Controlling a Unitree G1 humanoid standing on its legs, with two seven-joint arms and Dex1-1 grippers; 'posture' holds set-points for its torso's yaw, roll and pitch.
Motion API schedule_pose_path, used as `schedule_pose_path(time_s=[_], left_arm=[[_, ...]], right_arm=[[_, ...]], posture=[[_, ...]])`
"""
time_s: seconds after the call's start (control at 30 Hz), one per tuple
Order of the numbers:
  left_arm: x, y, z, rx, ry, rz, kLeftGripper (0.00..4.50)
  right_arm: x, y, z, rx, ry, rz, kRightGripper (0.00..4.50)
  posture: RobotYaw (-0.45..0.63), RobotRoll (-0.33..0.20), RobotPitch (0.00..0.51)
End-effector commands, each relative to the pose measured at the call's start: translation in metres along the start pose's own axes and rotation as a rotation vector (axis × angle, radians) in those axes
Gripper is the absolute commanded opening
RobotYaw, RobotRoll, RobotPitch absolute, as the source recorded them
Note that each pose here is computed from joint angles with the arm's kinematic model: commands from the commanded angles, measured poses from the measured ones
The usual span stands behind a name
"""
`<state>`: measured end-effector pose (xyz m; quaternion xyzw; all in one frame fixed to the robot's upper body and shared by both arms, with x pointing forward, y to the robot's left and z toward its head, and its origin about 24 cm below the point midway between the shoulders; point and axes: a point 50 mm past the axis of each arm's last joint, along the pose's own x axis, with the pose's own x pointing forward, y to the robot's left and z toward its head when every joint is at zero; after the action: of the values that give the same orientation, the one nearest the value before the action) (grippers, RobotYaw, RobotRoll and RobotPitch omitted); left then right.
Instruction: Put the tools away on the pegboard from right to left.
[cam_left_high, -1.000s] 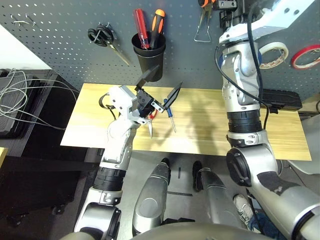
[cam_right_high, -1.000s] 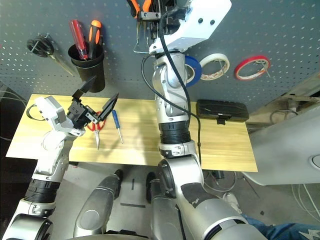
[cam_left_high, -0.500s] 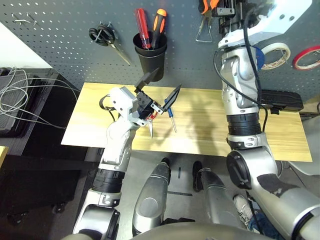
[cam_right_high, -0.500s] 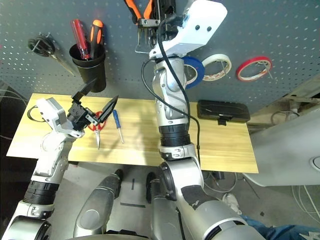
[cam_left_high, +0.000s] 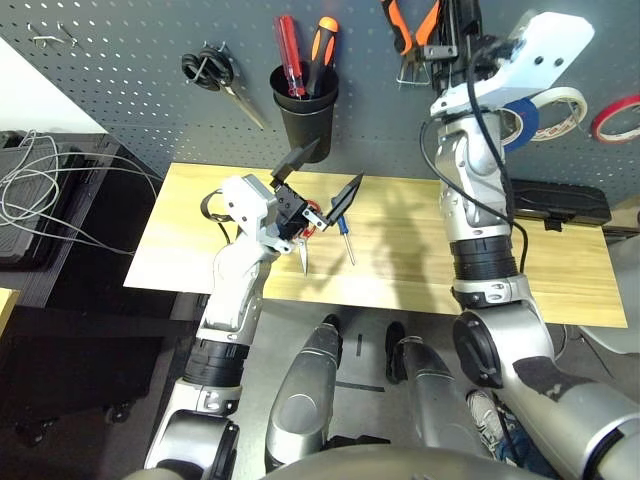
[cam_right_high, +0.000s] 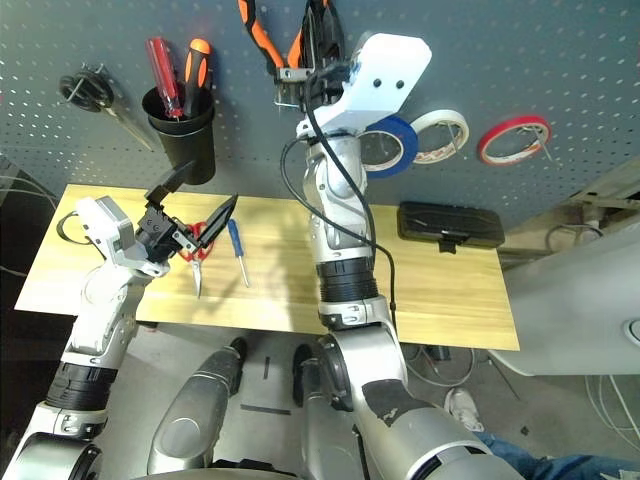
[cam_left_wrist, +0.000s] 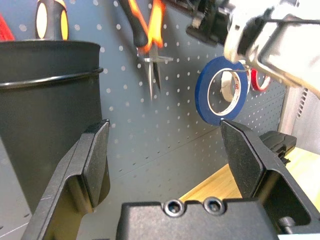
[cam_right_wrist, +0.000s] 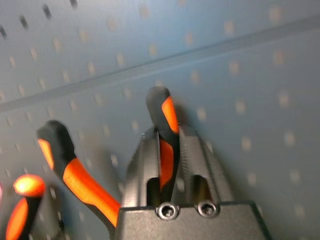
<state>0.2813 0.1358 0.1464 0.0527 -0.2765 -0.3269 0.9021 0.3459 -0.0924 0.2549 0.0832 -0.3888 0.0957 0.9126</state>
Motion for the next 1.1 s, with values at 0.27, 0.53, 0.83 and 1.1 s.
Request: schedule_pose_path(time_s=[0.27,0.53,0.83,1.1], left_arm=[[-0.007,-0.005,-0.004,0.01,0.038,-0.033,4.5],[-0.005,-0.006,-0.014,0.021,0.078,-0.05,4.5],[-0.002,-0.013,-0.029,-0.044,0.2,-0.091,4.5],[-0.005,-0.027,-0.062,-0.122,0.454,-0.149,4.5]], right_arm=[[-0.048,0.014,0.03,-0.059,-0.016,0.179,4.48],[-0.122,-0.001,0.009,-0.189,0.196,0.371,4.48],[-0.14,-0.052,-0.029,-0.219,0.45,0.203,4.48],[-0.168,-0.074,-0.06,-0.188,0.717,0.201,4.48]], posture=[[0.23,0.0,0.35],[0.2,0.0,0.344],[0.2,0.0,0.338],[0.21,0.0,0.338]])
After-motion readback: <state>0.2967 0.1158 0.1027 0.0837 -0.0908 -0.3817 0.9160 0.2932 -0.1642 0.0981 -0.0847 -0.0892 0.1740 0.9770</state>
